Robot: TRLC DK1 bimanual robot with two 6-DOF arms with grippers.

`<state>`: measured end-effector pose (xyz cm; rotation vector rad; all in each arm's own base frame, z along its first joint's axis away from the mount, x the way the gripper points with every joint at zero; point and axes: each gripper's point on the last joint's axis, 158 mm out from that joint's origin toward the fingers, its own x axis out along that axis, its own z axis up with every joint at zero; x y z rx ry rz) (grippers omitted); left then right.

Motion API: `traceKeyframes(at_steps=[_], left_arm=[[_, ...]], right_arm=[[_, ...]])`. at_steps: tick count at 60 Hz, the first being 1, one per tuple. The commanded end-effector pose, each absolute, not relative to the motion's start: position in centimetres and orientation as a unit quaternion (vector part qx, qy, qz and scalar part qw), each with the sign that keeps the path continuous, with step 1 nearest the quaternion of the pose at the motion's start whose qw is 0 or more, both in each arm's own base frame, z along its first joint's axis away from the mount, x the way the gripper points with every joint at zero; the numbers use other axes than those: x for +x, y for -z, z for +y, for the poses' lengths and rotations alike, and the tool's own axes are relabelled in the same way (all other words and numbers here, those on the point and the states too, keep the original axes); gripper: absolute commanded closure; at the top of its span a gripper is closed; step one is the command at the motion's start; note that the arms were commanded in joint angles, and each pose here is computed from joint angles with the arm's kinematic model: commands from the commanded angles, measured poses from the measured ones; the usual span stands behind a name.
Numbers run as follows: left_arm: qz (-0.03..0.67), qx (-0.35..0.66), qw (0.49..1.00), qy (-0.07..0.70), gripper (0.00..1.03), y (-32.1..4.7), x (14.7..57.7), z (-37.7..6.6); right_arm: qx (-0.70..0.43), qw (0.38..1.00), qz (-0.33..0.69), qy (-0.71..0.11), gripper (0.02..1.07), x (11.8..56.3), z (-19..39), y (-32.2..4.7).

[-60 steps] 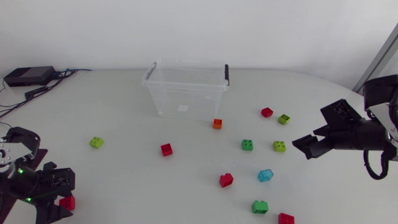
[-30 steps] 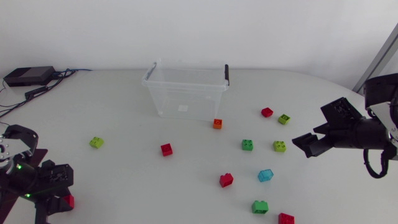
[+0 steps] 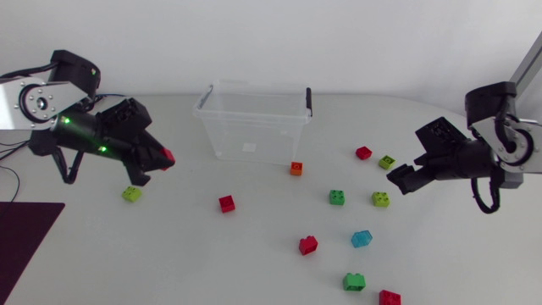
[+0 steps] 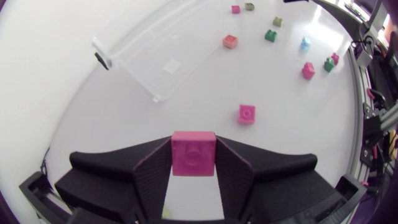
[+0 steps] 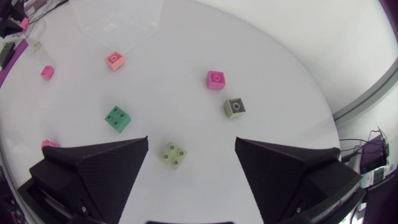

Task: Pick up the duplo bricks and place them in the container

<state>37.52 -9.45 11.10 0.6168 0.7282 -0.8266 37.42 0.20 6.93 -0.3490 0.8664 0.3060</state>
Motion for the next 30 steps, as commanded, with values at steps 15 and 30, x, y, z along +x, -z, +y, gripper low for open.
traceKeyframes(at_steps=[15,30], left_arm=[[0.23,0.206,0.88,0.362,0.66,-18.7,47.1,-15.3],[0.199,0.178,0.892,0.366,0.65,-19.0,52.3,-18.1]], right_arm=[[-0.145,0.866,0.444,-0.176,0.06,44.4,-0.2,-3.5],[-0.135,0.863,0.454,-0.175,0.06,45.9,-1.5,-1.8]])
